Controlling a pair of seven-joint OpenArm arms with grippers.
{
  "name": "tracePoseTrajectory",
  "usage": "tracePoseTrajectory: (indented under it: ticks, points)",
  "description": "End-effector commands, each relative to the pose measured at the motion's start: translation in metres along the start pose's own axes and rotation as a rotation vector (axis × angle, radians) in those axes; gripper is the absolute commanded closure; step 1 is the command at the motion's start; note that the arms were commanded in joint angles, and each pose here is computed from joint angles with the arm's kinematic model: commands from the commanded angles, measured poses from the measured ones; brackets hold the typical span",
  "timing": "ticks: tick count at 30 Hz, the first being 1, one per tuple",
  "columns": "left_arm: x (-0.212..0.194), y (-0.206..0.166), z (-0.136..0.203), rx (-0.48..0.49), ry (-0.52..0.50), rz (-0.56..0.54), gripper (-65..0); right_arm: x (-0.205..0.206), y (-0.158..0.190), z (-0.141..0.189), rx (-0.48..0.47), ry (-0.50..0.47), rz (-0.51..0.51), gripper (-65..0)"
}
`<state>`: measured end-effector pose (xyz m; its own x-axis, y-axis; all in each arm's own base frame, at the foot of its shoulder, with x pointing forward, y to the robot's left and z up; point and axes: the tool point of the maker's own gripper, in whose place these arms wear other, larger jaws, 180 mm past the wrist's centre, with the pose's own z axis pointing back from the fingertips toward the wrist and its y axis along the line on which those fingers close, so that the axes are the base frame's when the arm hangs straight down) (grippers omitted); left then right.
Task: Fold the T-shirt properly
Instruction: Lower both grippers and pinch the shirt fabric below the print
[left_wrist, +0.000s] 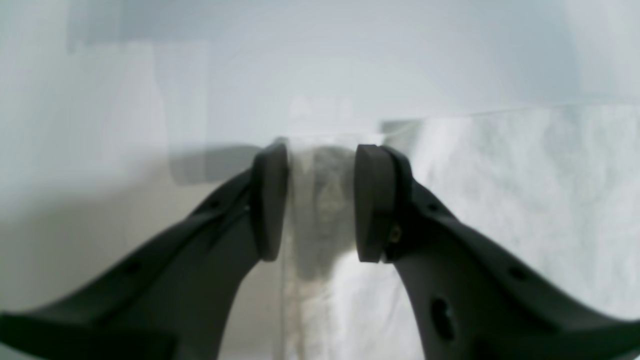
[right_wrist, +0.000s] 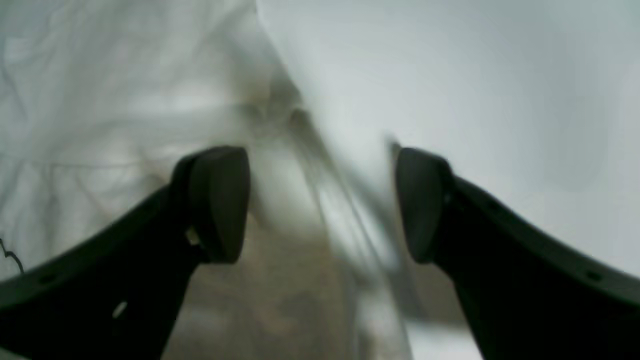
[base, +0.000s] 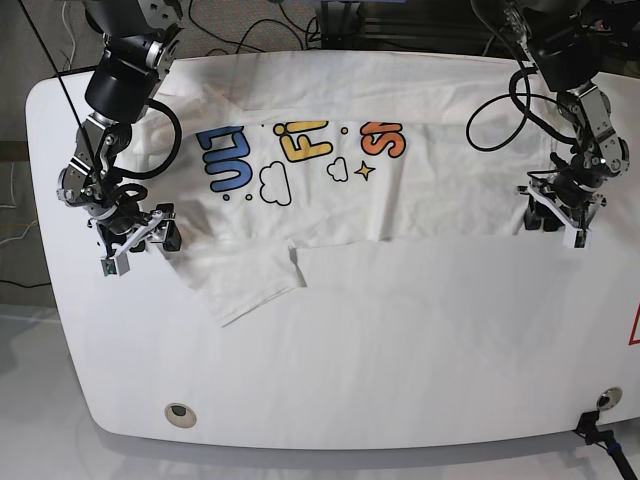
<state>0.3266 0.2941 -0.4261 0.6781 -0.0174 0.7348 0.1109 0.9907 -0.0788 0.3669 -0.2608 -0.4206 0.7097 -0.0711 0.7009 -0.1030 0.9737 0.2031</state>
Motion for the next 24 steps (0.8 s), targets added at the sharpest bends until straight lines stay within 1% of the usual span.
tracePoseTrajectory:
  ticks: [1,4,5,9,13,17,24]
  points:
    - [-0.011,-0.003,0.0,-0.018,0.056,0.006,-20.1,0.01,-0.006,0.004,-0.014,-0.012,0.017,-44.4]
    - [-0.009,-0.004,0.0,-0.025,0.045,0.019,-13.2,0.01,-0.006,0.004,-0.014,-0.012,0.017,-44.4]
    - [-0.009,-0.004,0.0,-0.025,0.046,0.018,-12.2,0.01,-0.005,0.004,-0.013,-0.012,0.016,-44.4]
    - [-0.01,-0.004,0.001,-0.025,0.049,0.018,-12.0,0.01,-0.005,0.004,-0.013,-0.012,0.016,-44.4]
    - [-0.015,-0.004,0.001,-0.025,0.08,0.019,-12.0,0.01,-0.005,0.004,-0.013,-0.012,0.016,-44.4]
    - [-0.018,-0.016,-0.004,-0.054,0.101,-0.009,-11.7,0.01,-0.005,0.004,-0.013,-0.012,0.016,-44.4]
    - [-0.018,-0.02,-0.006,-0.063,0.106,-0.017,-11.8,0.011,-0.005,0.004,-0.013,-0.014,0.016,-44.4]
